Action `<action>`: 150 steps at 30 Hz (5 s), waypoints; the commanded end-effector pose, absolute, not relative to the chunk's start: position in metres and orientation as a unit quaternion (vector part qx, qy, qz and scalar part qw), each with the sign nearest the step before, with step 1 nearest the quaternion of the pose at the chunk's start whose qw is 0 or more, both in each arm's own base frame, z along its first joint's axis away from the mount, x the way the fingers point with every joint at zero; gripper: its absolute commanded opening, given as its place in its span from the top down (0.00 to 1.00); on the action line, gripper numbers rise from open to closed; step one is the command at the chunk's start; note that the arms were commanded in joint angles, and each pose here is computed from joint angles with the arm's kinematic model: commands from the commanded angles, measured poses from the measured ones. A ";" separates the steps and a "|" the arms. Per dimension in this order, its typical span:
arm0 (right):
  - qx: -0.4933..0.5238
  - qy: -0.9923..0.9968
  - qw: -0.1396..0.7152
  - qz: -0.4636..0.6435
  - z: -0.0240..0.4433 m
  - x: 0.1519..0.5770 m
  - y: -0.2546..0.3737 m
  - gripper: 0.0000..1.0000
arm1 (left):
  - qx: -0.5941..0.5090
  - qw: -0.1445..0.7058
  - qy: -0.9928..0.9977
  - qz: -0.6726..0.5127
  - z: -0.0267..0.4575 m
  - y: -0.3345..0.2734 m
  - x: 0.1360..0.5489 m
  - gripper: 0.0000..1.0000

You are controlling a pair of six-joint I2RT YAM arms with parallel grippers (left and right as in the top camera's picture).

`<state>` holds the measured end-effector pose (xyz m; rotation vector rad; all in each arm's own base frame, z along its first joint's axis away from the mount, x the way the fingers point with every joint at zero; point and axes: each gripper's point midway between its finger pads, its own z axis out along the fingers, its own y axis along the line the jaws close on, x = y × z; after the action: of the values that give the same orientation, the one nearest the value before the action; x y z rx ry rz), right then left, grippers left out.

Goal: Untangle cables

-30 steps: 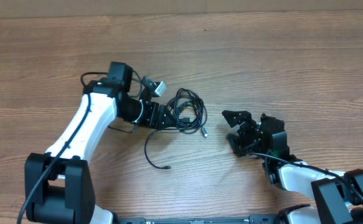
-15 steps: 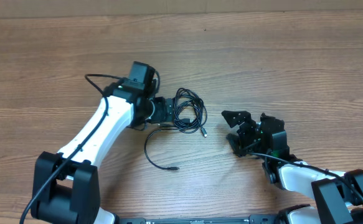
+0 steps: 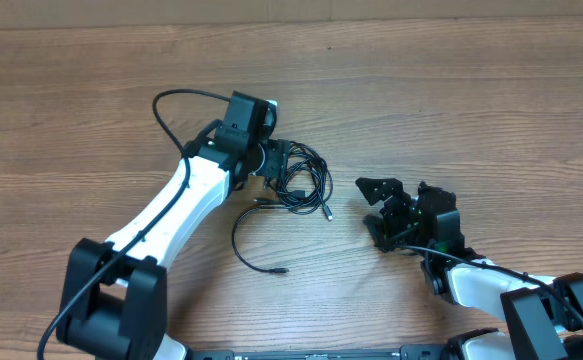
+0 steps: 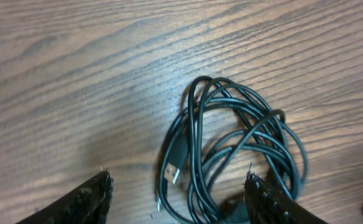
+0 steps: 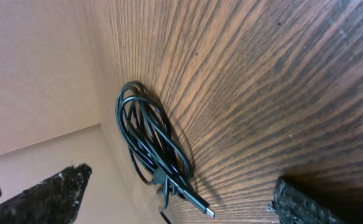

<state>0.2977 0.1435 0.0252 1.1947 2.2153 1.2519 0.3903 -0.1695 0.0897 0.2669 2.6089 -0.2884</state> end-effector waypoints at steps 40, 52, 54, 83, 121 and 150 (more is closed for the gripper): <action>0.134 0.805 0.214 0.537 0.083 0.263 0.192 0.15 | 0.115 0.369 0.910 -0.152 0.237 -0.162 0.364 0.96; 0.086 0.779 0.231 0.577 0.162 0.241 0.228 0.01 | 0.042 0.340 0.914 -0.217 0.259 -0.161 0.327 0.96; 0.098 0.791 0.226 0.560 0.161 0.242 0.232 0.00 | 0.022 0.327 0.913 -0.242 0.260 -0.166 0.325 0.96; 0.292 0.839 0.297 0.351 0.086 0.274 0.187 0.16 | 0.160 0.186 0.831 -0.500 0.300 -0.236 0.250 0.96; 0.056 0.797 0.410 0.441 0.176 0.268 0.224 0.04 | 0.233 0.250 0.814 -0.470 0.300 -0.232 0.260 0.96; -0.054 0.776 0.377 0.503 0.194 0.240 0.244 0.96 | -0.012 0.285 0.953 -0.101 0.212 -0.115 0.329 0.94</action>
<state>0.2487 0.2404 0.1702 -0.0527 2.0562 1.2113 0.3039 -0.1558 0.2228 0.2160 2.5470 -0.5634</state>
